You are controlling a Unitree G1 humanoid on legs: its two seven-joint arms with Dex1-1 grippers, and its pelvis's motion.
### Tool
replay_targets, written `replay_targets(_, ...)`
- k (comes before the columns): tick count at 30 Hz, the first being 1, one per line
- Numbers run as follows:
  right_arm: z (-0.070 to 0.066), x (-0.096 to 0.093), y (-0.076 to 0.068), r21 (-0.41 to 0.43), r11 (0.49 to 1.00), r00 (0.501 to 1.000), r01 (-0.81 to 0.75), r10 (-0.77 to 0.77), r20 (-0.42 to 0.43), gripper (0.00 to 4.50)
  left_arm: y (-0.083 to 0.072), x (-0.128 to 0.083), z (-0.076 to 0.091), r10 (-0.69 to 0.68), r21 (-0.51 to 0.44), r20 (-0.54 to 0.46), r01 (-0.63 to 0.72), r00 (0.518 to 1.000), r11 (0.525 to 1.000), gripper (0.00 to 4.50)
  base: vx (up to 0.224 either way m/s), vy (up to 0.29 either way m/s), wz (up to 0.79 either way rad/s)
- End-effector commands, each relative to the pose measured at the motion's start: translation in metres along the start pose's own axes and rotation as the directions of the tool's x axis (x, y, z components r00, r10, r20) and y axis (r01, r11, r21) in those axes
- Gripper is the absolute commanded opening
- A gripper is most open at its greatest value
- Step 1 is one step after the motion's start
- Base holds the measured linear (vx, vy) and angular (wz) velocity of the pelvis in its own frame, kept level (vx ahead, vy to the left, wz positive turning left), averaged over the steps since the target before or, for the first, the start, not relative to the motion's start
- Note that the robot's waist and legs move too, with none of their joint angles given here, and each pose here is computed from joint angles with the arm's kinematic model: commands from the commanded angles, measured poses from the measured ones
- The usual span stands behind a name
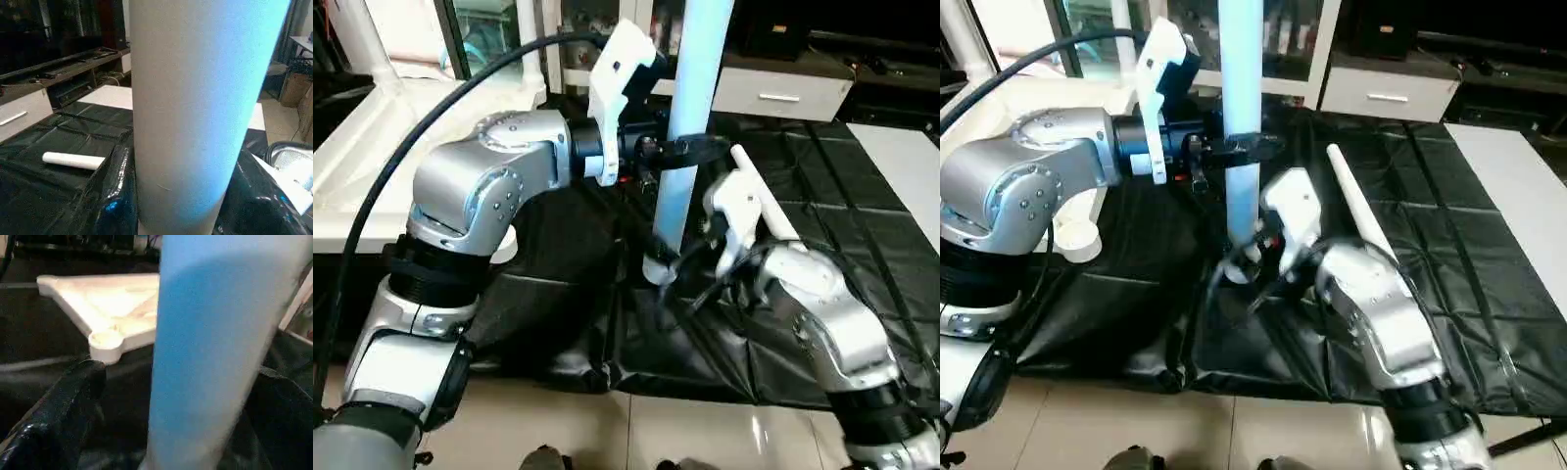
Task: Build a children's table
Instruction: Pick table leg
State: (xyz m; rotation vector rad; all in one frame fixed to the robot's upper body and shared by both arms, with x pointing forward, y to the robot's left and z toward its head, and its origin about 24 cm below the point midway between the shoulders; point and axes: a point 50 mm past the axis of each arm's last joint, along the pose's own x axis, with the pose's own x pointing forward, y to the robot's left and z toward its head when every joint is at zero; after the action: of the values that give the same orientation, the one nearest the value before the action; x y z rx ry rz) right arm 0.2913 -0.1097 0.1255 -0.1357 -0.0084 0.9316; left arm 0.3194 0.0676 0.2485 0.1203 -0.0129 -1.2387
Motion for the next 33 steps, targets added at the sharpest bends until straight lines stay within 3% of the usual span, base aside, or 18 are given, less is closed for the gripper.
replay_targets(1, 0.001, -0.004, 0.002, 0.001, 1.000, 1.000, -0.021, 0.021, -0.005, 4.50, 0.001, -0.001, 0.005, 0.002, 0.021, 0.014, -0.003, 1.000, 1.000, 1.72, 0.000, 0.000, 0.00)
replay_targets(12, 0.015, -0.024, -0.014, 0.046, 0.996, 0.997, -0.080, 0.081, -0.008, 4.50, -0.003, -0.006, 0.005, -0.081, -0.049, 0.027, 0.083, 0.996, 0.995, 1.72, 0.000, 0.000, 0.00)
replay_targets(16, 0.018, -0.031, -0.021, 0.065, 0.991, 0.992, -0.117, 0.120, -0.039, 4.50, -0.005, -0.008, 0.004, -0.108, -0.115, 0.018, 0.110, 0.994, 0.987, 1.72, 0.000, 0.000, 0.00)
replay_targets(25, 0.013, -0.037, -0.011, 0.143, 0.953, 0.956, -0.265, 0.280, -0.090, 4.50, -0.002, -0.009, 0.010, -0.107, -0.178, 0.047, 0.113, 0.993, 0.977, 1.72, 0.000, 0.000, 0.00)
replay_targets(33, 0.007, -0.033, -0.014, 0.143, 0.958, 0.955, -0.248, 0.266, -0.127, 4.50, -0.004, -0.010, 0.012, -0.115, -0.202, 0.053, 0.123, 0.992, 0.972, 1.72, 0.000, 0.000, 0.00)
